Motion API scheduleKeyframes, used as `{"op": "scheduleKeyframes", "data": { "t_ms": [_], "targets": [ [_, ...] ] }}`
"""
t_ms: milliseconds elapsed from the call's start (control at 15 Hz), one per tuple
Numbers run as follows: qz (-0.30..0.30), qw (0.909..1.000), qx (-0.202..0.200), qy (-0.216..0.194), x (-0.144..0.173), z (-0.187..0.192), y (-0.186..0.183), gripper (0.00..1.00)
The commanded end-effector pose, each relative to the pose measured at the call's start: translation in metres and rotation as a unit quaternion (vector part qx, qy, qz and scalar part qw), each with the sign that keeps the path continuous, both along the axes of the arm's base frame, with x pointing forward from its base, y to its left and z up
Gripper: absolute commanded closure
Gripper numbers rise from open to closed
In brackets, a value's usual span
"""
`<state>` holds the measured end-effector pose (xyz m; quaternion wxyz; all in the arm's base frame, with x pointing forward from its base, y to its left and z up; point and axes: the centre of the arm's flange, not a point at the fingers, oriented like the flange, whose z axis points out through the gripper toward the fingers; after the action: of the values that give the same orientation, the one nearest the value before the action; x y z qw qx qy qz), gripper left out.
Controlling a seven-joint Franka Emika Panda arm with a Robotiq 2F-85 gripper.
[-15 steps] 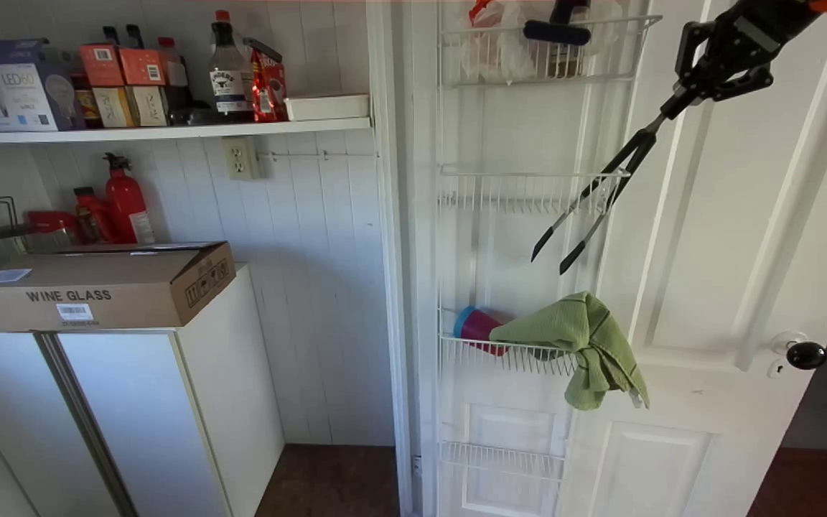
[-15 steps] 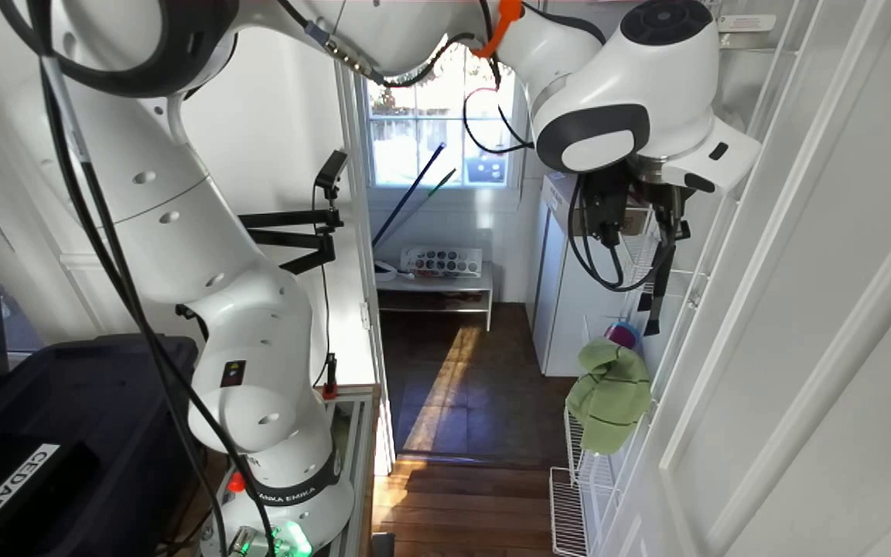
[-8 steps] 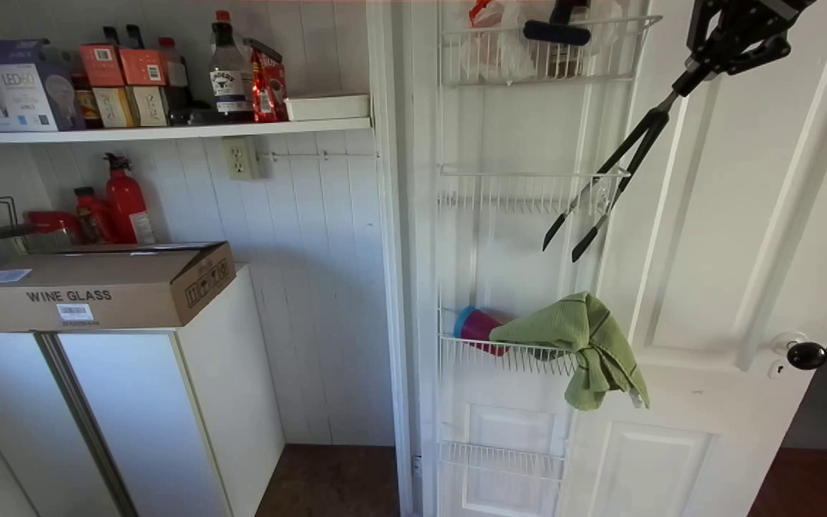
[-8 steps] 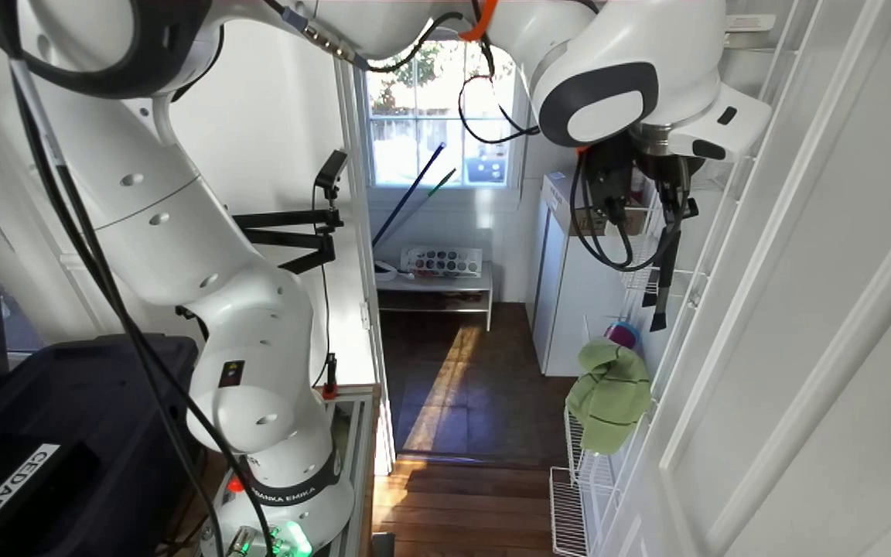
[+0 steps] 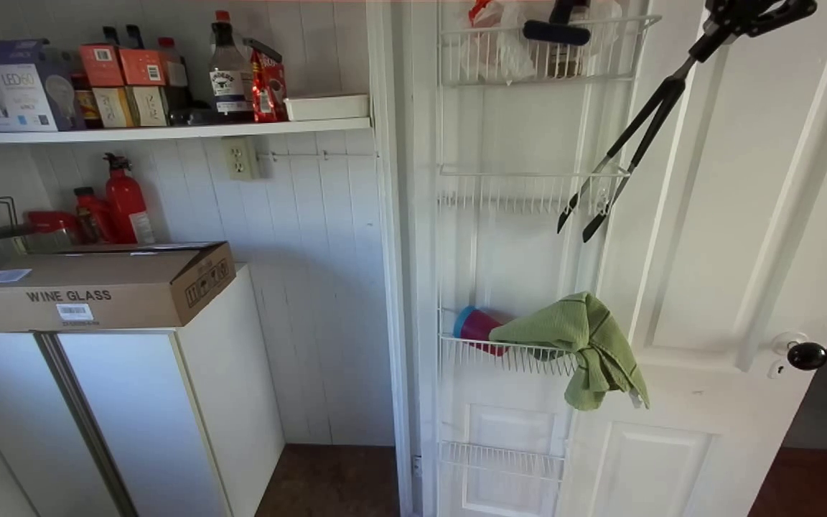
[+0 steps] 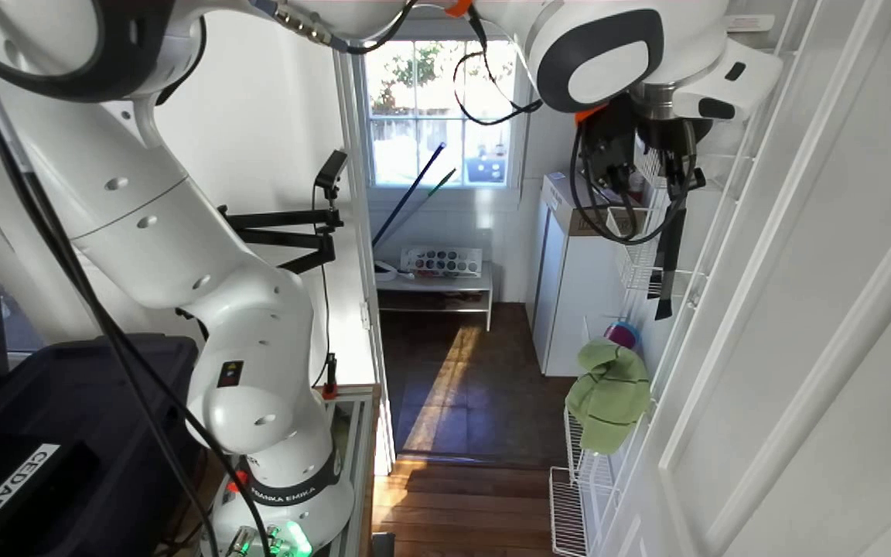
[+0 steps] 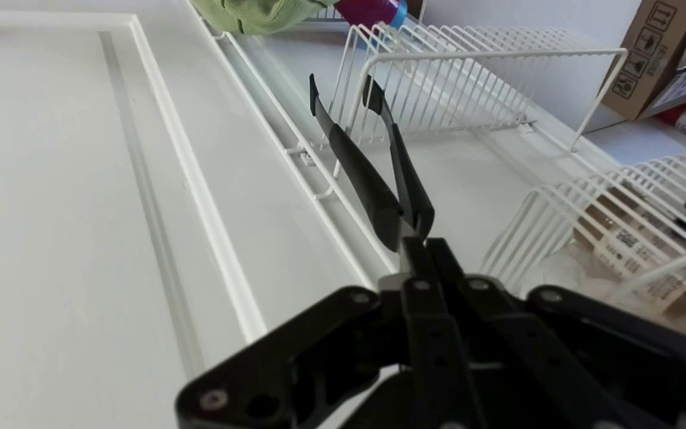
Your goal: Remove the clamps tong from the second to top closet wire rack shelf and put it on the top shelf of the closet door wire rack
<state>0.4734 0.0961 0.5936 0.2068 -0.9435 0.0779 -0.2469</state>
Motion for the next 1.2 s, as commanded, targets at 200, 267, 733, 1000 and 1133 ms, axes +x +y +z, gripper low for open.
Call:
{"op": "scheduleKeyframes", "data": {
  "t_ms": [200, 267, 733, 1000, 1133],
  "targets": [
    [-0.014, 0.9999, -0.005, -0.001, -0.022, 0.039, -0.012, 0.99],
    [-0.016, 0.9998, -0.008, 0.003, -0.023, 0.04, -0.014, 0.99],
    [-0.014, 0.9998, 0.0, -0.014, -0.032, 0.058, -0.018, 0.99],
    [-0.019, 0.9996, -0.001, -0.022, -0.04, 0.068, -0.022, 0.99],
    [-0.023, 0.9994, -0.001, -0.024, -0.044, 0.072, -0.024, 0.99]
  ]
}}
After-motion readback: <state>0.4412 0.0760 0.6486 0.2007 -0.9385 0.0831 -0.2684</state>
